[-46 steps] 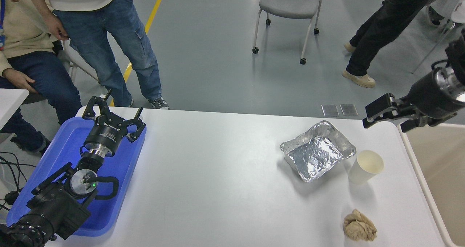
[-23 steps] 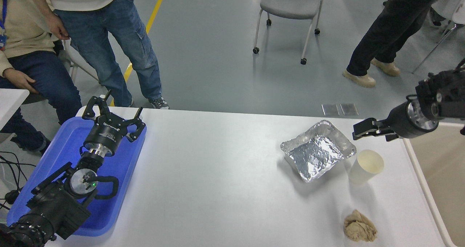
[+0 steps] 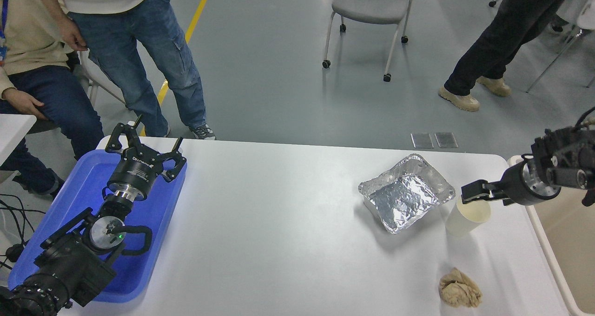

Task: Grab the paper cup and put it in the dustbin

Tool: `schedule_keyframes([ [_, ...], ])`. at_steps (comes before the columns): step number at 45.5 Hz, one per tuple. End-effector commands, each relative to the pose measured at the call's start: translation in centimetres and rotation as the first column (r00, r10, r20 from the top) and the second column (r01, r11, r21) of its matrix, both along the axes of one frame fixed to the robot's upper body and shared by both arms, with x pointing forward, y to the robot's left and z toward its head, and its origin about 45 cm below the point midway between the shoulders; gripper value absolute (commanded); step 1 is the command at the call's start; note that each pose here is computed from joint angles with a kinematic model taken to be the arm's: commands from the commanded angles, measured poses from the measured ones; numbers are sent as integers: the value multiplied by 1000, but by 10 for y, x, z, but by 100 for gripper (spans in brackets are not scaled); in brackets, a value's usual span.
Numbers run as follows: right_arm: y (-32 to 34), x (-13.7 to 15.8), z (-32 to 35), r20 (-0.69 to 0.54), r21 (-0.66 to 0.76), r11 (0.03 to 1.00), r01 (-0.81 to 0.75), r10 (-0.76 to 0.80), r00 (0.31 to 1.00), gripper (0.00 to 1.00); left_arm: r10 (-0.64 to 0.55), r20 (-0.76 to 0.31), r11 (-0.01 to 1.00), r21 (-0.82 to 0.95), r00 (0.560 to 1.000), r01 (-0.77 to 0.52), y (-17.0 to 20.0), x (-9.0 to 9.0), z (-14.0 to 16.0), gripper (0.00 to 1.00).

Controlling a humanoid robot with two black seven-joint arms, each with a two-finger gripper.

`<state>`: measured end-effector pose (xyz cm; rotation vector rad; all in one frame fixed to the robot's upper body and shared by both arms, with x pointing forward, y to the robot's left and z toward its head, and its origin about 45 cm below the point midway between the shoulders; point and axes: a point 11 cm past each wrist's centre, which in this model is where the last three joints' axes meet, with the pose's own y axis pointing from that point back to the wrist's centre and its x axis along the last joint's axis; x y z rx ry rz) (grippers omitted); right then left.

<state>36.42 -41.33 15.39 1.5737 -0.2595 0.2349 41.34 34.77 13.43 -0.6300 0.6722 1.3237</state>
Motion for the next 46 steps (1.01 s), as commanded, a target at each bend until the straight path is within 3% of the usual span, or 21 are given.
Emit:
schedule_keyframes([
  [1, 1, -1, -17, 55, 18, 1000, -3, 2, 999, 99, 0, 0, 1000, 0, 1000, 0, 0, 0, 0, 100],
  [14, -14, -3, -30, 87, -8, 1000, 17, -16, 996, 99, 0, 0, 1000, 0, 1000, 0, 0, 0, 0, 100],
  [17, -16, -5, -33, 89, -10, 1000, 23, -22, 996, 94, 0, 0, 1000, 0, 1000, 0, 0, 0, 0, 100],
  [25, -19, -16, -44, 67, -9, 999, 33, -33, 997, 62, 0, 0, 1000, 0, 1000, 0, 0, 0, 0, 100],
  [35, -19, -19, -47, 51, -3, 999, 45, -45, 998, 0, 0, 0, 1000, 0, 1000, 0, 0, 0, 0, 100],
  [46, -16, -19, -47, 46, 9, 999, 53, -53, 997, 0, 1, 1, 1000, -1, 1000, -1, 0, 0, 0, 100],
])
